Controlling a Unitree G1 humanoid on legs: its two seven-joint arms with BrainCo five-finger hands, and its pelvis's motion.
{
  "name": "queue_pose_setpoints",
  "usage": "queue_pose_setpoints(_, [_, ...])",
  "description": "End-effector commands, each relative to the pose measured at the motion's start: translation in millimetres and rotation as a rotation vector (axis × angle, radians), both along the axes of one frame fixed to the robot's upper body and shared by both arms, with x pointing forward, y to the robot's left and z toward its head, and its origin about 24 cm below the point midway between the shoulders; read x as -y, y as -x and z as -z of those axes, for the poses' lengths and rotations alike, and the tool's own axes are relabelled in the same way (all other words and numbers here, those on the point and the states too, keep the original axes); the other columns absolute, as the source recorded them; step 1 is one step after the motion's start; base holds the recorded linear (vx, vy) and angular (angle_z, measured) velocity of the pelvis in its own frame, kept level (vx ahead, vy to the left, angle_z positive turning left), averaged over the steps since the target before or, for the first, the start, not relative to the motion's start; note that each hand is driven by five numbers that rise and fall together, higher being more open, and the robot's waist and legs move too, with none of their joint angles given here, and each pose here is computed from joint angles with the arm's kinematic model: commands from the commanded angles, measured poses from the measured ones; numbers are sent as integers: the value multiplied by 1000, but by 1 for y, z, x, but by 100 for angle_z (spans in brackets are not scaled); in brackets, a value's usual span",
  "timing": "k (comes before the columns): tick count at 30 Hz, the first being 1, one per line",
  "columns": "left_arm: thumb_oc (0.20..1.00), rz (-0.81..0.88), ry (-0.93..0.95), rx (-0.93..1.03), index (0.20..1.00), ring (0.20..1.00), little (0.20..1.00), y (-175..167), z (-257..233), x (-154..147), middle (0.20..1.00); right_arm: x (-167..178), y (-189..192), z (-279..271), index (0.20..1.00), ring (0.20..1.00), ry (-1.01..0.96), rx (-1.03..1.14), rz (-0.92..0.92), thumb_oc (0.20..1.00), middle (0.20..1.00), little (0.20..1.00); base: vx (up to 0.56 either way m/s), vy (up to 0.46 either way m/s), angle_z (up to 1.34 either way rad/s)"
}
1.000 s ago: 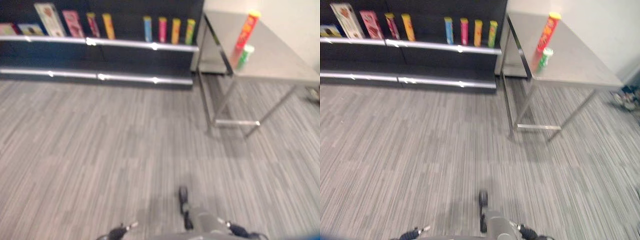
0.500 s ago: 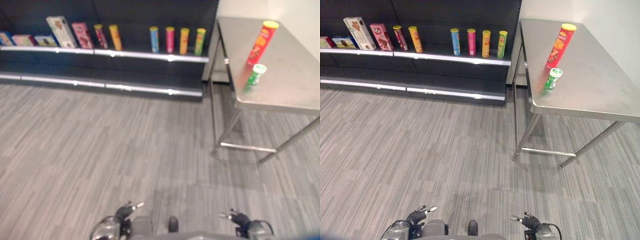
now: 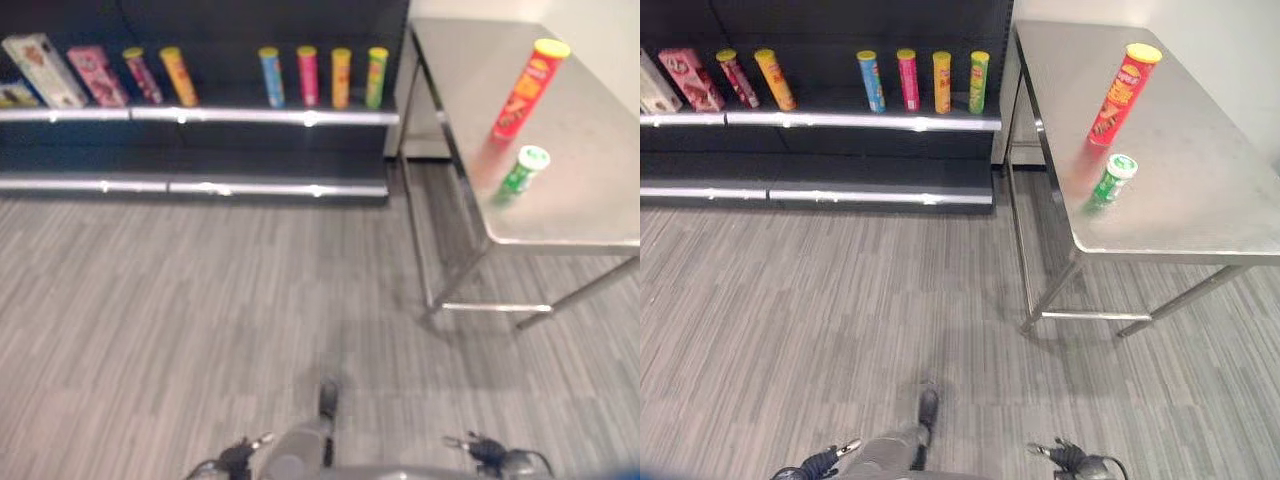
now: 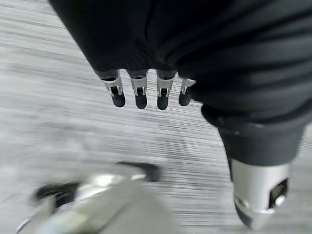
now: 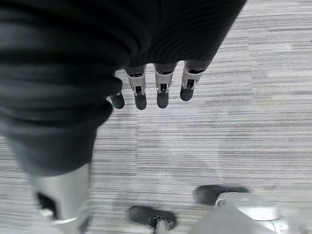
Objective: Put the goods on the table back onto the shelves and tidy them up.
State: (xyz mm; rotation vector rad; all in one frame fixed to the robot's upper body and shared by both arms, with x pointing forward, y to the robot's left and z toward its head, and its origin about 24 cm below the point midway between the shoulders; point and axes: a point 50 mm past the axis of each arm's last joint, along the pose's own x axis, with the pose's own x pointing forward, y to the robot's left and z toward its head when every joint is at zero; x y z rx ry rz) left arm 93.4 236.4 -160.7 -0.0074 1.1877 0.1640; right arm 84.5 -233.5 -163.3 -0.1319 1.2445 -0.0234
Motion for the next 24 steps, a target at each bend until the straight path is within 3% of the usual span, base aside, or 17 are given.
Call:
queue_pose_setpoints(1, [1000,13,-44,27,1000,1000,1000,-8,-5,-10,1000,0,-19,-5,1000,1000,-9,69,31,1000,1000,1000,261,186,-26])
queue_pose_setpoints(9, [1000,53,-56,47,1000,1000,1000,-11,-6,-11,1000,4,-7,-2,1000,1000,8,20,21,1000,1000,1000,269,57,-11])
queue_pose_setpoints(17, [1000,150,-18,59,1000,1000,1000,-15,-4,9,1000,16,26,1,1000,1000,38,-61,102,1000,1000,1000,163,-65,4])
queue_pose_setpoints(24, [1000,160,-16,105,1000,1000,1000,-31,-8,10,1000,19,13,-2,1000,1000,47,-18,115,1000,1000,1000,27,-96,9])
